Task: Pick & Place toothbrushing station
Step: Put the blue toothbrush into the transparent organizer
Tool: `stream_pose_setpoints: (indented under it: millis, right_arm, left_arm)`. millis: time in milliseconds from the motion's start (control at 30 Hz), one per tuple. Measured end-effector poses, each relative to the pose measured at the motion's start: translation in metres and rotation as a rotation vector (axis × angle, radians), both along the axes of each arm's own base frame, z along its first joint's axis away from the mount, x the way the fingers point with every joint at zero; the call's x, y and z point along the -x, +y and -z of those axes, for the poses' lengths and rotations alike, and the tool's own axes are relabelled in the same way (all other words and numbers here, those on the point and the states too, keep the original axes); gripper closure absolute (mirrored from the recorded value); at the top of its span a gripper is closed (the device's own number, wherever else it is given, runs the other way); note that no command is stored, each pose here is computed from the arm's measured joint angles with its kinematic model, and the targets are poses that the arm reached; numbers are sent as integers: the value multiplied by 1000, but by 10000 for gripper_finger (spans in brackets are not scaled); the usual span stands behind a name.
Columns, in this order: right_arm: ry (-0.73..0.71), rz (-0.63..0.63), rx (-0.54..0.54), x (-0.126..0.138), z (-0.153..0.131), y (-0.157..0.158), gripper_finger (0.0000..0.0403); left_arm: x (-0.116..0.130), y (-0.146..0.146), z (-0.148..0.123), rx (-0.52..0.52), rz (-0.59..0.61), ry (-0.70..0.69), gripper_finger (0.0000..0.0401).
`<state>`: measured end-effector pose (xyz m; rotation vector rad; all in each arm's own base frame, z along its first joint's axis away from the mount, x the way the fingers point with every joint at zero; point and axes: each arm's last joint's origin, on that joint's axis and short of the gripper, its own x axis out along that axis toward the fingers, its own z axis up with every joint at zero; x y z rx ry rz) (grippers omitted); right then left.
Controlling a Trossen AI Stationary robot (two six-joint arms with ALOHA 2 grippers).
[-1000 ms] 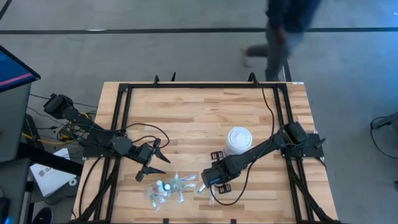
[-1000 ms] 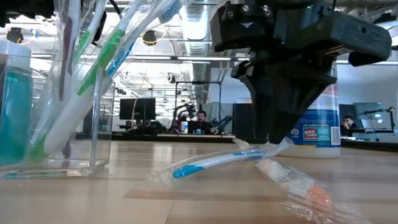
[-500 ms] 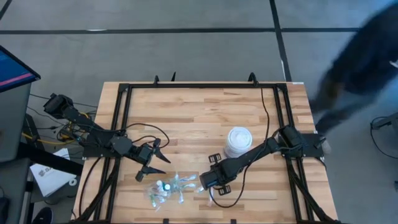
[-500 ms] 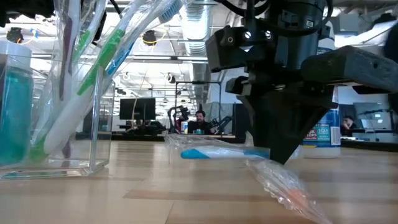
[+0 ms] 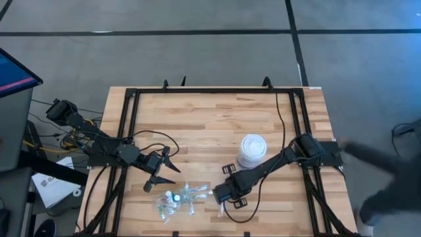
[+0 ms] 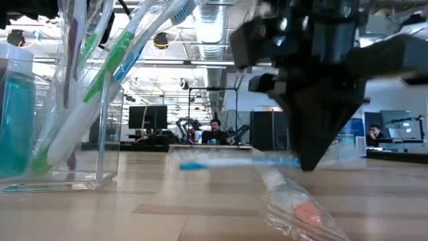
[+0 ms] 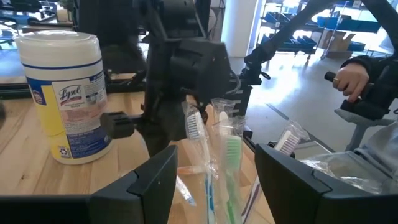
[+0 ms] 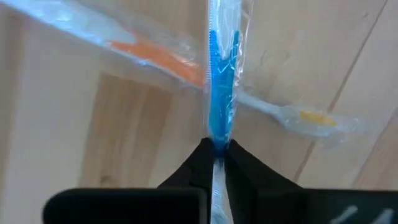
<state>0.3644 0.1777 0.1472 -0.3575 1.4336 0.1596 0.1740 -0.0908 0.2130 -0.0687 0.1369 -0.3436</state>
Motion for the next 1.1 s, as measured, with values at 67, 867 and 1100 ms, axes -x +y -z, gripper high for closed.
stream_pose_setpoints:
  millis: [67, 867, 1100]
  right_arm:
    - [6, -8, 4, 0, -6, 3, 385]
    - [-13, -37, 152, 20, -93, 47, 401]
    - [-58, -46, 212, 28, -120, 54, 402]
  left_arm:
    - [0, 0, 0, 0, 0, -1, 193]
    - [-1, 0, -7, 36, 0, -59, 193]
    - [-1, 0, -11, 140, -38, -68, 193]
